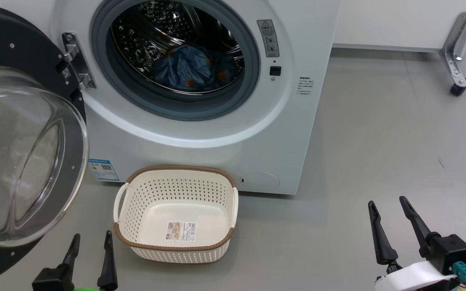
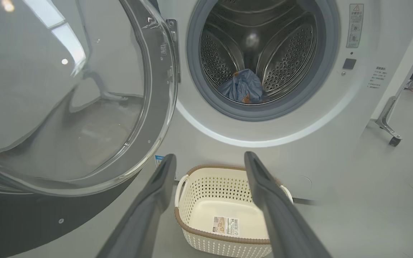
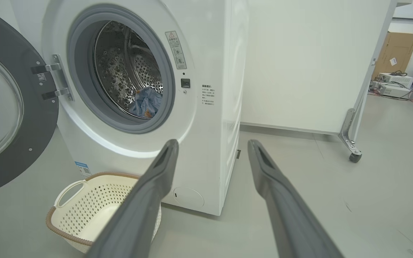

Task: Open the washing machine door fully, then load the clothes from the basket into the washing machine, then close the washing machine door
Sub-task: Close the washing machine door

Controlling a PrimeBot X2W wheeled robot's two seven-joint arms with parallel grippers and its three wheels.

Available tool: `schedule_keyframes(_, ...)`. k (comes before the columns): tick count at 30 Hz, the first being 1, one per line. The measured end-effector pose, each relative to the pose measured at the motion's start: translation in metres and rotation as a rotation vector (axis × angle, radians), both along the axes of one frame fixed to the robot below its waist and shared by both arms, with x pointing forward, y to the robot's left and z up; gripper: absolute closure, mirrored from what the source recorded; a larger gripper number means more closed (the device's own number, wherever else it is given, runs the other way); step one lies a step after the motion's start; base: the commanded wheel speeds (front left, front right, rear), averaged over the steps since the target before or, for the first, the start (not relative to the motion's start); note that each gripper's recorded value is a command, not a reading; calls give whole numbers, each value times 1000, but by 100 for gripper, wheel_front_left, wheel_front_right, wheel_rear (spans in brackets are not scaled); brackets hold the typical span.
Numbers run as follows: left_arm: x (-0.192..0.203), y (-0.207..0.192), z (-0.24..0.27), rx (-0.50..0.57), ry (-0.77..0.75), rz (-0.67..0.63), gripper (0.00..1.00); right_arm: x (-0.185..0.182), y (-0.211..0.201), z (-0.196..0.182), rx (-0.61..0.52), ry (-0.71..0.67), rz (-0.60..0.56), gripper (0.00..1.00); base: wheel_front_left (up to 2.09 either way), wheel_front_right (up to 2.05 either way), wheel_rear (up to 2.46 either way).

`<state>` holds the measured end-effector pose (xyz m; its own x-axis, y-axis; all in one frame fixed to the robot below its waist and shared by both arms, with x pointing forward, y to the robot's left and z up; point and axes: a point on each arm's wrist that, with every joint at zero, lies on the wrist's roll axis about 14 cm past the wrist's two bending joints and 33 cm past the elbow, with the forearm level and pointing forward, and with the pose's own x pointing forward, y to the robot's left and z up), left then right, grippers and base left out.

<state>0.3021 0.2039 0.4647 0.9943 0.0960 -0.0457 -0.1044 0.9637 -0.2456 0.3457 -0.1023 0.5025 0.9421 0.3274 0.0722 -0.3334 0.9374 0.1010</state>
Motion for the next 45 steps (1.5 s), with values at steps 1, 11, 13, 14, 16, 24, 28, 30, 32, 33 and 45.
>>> schedule_keyframes(1,-2,3,0,0,-1,11,0,1,4,0,-1,0,12,0,0,0,0)
schedule_keyframes(11,-28,35,2,2,-6,142,0,10,42,0,-8,-1,135,0,0,0,0)
schedule_keyframes(13,-34,42,2,2,-6,170,0,12,50,0,-9,-2,163,0,0,0,0)
schedule_keyframes(14,-37,45,2,2,-6,184,0,12,55,0,-10,-2,178,0,0,0,0)
schedule_keyframes(16,-44,52,2,3,-6,214,0,13,64,0,-12,-3,208,0,0,0,0)
schedule_keyframes(24,-74,85,10,25,-26,353,0,15,99,0,-20,-4,316,0,0,0,0)
schedule_keyframes(28,-93,106,17,42,-41,443,0,9,124,-2,-20,1,399,0,0,0,0)
schedule_keyframes(30,-101,116,20,52,-46,488,0,6,138,-2,-20,0,444,0,0,0,0)
schedule_keyframes(32,-109,126,25,64,-52,533,0,5,154,-3,-19,-2,494,0,0,0,0)
schedule_keyframes(33,-109,126,25,64,-52,533,0,5,154,-3,-19,-2,494,0,0,0,0)
schedule_keyframes(45,-128,149,36,93,-59,644,0,7,186,-6,-29,-7,605,0,0,0,0)
